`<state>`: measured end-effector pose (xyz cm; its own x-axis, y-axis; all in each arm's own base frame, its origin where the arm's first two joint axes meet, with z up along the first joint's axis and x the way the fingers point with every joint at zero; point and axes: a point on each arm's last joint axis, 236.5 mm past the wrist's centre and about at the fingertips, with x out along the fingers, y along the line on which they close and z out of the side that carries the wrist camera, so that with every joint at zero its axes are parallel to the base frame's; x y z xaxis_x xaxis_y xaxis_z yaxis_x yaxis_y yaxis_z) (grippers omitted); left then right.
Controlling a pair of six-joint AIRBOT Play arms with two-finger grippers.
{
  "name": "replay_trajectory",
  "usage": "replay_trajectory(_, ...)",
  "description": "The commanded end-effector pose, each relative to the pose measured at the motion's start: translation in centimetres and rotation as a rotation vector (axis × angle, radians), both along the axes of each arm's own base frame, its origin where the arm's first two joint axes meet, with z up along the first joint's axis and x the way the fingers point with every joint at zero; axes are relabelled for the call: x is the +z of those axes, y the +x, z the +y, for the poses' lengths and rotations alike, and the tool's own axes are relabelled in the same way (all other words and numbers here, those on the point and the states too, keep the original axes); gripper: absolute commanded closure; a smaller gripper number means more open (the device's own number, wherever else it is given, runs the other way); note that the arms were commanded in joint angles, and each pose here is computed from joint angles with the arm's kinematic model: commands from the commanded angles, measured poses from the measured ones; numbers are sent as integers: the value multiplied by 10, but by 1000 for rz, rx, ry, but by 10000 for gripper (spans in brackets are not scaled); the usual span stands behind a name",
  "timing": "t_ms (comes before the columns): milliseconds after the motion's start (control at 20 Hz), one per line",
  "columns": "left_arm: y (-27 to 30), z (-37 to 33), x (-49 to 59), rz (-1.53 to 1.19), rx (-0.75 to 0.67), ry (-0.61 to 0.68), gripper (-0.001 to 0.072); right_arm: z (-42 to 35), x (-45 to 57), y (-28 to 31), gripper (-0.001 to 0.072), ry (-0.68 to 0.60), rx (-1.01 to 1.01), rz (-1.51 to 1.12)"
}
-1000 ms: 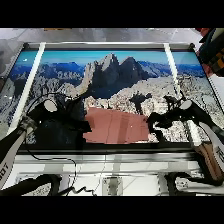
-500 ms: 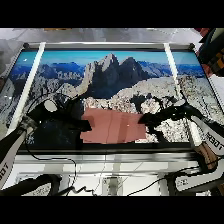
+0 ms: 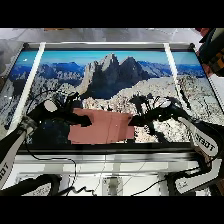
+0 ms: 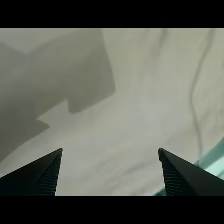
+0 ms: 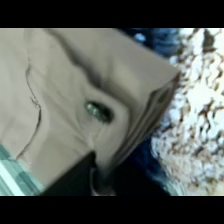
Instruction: Fold the clothes and pants, and hang the long-sleeved shirts on hangers.
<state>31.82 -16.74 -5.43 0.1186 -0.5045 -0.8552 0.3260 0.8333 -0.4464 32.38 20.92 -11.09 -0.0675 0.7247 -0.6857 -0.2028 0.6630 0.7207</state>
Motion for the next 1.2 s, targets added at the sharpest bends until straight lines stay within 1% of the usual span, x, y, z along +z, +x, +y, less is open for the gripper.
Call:
replay_trajectory(0,6,1,0,-22,13,4,15,23,13,12,693,54,-45,-36)
replay_trajectory(150,18,7,5,-68,16,25,15,22,41,27,693,59,-40,-121)
replay_trajectory(300,41,24,38,-159,-51,114,15,3,110,64,693,55,-107,-284)
replay_trajectory(350,48,27,56,-197,-71,135,16,-11,135,74,693,36,-150,-330)
replay_trajectory(450,59,28,94,-277,-84,144,16,-56,186,89,693,-46,-256,-427)
replay_trajectory(550,64,27,127,-359,-76,133,16,-109,234,87,694,-129,-411,-470)
replay_trajectory(650,61,26,148,-407,-71,125,16,-163,275,66,693,-221,-556,-487)
replay_trajectory(750,57,27,161,-439,-68,121,16,-216,302,28,693,-356,-680,-488)
replay_trajectory(1000,56,27,165,-450,-67,120,15,-330,350,-95,693,-771,-1046,-447)
replay_trajectory(1150,56,27,165,-450,-67,120,16,-387,380,-184,693,-1076,-1306,-407)
